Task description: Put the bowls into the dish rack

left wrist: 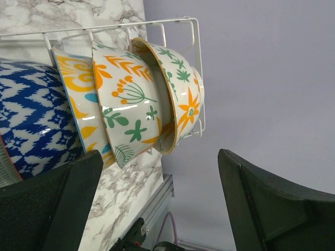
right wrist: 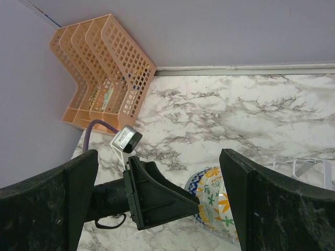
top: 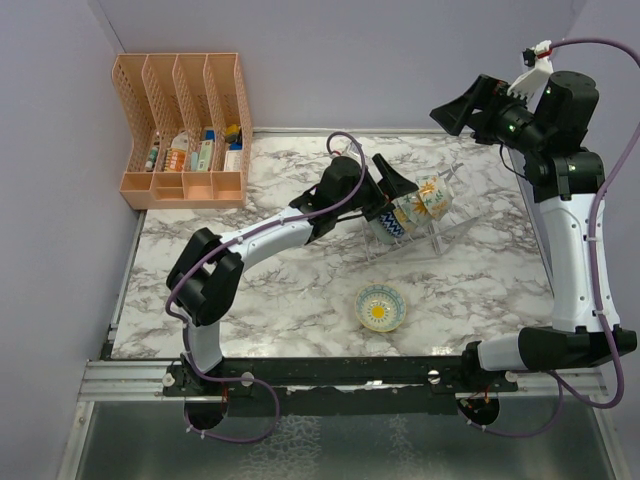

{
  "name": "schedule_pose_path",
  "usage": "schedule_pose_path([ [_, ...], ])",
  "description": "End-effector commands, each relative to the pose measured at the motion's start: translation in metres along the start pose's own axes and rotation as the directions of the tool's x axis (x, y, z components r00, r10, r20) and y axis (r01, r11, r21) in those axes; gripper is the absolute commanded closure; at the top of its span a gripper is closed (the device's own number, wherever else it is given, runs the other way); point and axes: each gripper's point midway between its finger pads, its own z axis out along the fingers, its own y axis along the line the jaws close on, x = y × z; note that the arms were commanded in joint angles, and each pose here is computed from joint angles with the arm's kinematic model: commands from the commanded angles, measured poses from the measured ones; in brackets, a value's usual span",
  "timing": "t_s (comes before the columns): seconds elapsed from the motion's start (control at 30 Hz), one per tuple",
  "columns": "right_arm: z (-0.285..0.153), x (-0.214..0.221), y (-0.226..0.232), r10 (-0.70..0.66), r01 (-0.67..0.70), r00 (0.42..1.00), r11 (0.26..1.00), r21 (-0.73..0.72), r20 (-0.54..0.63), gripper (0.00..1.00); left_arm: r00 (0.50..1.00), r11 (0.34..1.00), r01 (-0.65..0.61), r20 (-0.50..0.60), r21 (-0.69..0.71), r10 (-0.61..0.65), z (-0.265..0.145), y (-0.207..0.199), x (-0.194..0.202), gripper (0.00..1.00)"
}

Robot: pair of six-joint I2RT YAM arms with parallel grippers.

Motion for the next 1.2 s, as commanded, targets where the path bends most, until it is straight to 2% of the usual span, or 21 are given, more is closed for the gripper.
schedule_pose_path([
  [0.0, -0.008, -0.010, 0.009, -0.023, 0.025, 0.999, 0.999, -0.034, 0.040, 0.01, 0.999, 0.999, -0.034, 0.032, 0.022, 0.033, -0.009, -0.018, -0.010, 0.05],
  [0.67, -0.008, -0.010, 0.008, -0.026, 0.027, 0.999, 0.999, -0.026, 0.042, 0.01, 1.000, 0.997, -0.023, 0.013, 0.074, 0.022, 0.015, -0.030, -0.013, 0.05],
  [0.9, -0.007, -0.009, 0.007, -0.026, 0.027, 0.999, 0.999, -0.028, 0.038, 0.01, 0.998, 0.995, -0.062, 0.031, 0.072, 0.060, 0.009, -0.037, -0.018, 0.05],
  [1.17, -0.004, -0.009, 0.007, -0.022, 0.023, 0.999, 0.999, -0.033, 0.034, 0.01, 0.998, 0.994, -0.070, -0.001, 0.083, 0.070, 0.021, -0.041, -0.015, 0.05],
])
